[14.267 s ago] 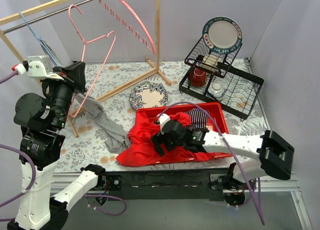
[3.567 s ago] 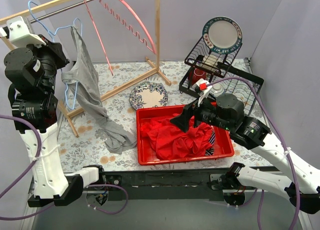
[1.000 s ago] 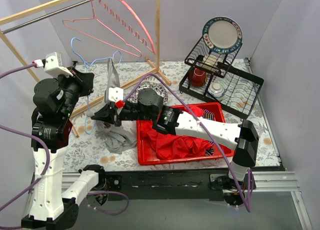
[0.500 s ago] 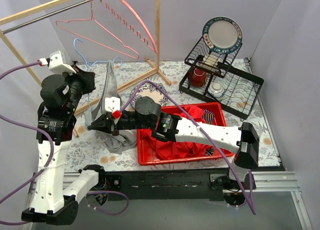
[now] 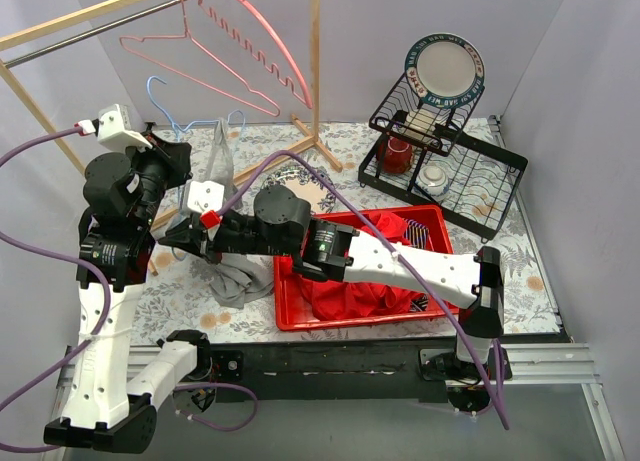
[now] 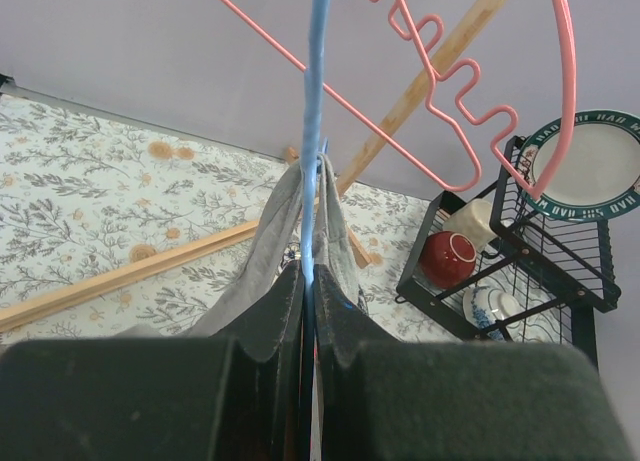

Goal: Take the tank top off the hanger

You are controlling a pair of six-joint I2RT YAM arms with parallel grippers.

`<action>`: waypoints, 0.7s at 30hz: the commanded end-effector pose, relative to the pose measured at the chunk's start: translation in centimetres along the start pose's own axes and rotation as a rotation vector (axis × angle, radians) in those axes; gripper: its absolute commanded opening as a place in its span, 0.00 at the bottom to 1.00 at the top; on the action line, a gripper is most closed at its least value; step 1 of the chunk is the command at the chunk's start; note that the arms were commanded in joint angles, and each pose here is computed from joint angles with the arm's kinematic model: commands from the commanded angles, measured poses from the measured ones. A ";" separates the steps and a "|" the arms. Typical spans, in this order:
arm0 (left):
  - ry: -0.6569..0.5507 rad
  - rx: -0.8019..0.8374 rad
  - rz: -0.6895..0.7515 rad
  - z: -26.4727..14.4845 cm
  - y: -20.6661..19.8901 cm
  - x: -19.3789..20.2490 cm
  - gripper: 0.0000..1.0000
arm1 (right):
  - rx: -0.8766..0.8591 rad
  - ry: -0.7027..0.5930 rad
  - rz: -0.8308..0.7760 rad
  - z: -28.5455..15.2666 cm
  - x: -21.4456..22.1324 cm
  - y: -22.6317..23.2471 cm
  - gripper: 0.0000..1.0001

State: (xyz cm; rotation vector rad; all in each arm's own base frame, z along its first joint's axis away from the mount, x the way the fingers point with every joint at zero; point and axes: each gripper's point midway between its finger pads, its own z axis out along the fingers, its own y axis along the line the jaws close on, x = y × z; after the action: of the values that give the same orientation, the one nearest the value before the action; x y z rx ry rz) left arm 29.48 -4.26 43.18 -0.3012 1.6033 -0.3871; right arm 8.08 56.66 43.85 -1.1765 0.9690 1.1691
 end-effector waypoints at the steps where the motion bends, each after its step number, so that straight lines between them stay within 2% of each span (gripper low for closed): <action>1: -0.060 0.019 -0.016 -0.3 -0.7 -1.8 0.00 | -0.072 0.038 0.003 0.6 1.0 2.7 0.01; 3: -0.061 0.011 -0.013 -0.2 -0.7 -2.0 0.00 | -0.078 0.082 0.012 0.2 3.2 3.8 0.01; 8: -0.082 -0.011 0.008 -0.2 -0.5 -3.1 0.00 | -0.069 0.114 0.050 -2.1 5.4 4.8 0.01; 11: -0.058 -0.013 0.011 0.1 -0.4 -2.4 0.00 | -0.031 0.160 0.063 -3.1 7.5 4.6 0.01; 15: 0.017 0.011 0.016 -0.2 -0.1 0.4 0.00 | 0.121 0.196 0.046 -4.7 9.5 2.1 0.01; 21: 0.104 0.081 0.006 -2.4 -0.2 4.1 0.00 | 0.307 0.161 0.105 -8.7 10.3 -2.9 0.01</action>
State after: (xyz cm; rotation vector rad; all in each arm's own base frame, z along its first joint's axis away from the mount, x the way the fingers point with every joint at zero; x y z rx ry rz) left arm 28.53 -4.85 40.47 -0.2773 1.6735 -0.4059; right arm 8.58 52.25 27.10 -1.2839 1.3350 0.9623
